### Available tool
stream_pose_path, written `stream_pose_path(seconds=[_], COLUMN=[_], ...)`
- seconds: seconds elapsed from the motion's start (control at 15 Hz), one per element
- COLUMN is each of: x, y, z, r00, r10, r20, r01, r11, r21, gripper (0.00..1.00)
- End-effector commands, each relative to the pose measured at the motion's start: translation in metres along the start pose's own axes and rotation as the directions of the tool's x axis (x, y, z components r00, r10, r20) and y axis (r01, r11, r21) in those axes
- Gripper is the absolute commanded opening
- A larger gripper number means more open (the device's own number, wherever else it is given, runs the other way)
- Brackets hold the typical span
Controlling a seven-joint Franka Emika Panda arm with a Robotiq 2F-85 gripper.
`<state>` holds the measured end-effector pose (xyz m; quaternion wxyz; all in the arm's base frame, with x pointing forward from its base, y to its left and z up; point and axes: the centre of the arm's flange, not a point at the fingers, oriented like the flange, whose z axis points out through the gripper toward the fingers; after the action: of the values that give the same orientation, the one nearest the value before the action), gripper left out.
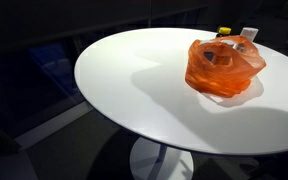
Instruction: Remove the blue container from the plastic bag and put it on the table
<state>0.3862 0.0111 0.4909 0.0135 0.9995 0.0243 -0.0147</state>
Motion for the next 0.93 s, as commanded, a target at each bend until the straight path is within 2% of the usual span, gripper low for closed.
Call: stream_pose_path(seconds=[0.0,0.33,0.67,0.87], x=[0.036,0.072,0.097,0.109], y=[-0.012,-0.028,-0.044,-0.057], z=[-0.015,-0.010,0.023,0.047], r00=[1.000,1.000,0.997,0.996], r10=[0.010,-0.024,-0.066,-0.080], r20=[0.004,0.013,0.051,0.042], r01=[-0.010,0.024,0.064,0.079], r11=[1.000,1.000,0.997,0.996], r21=[0.008,0.009,0.030,0.027], gripper=[1.00,1.00,1.00,1.00])
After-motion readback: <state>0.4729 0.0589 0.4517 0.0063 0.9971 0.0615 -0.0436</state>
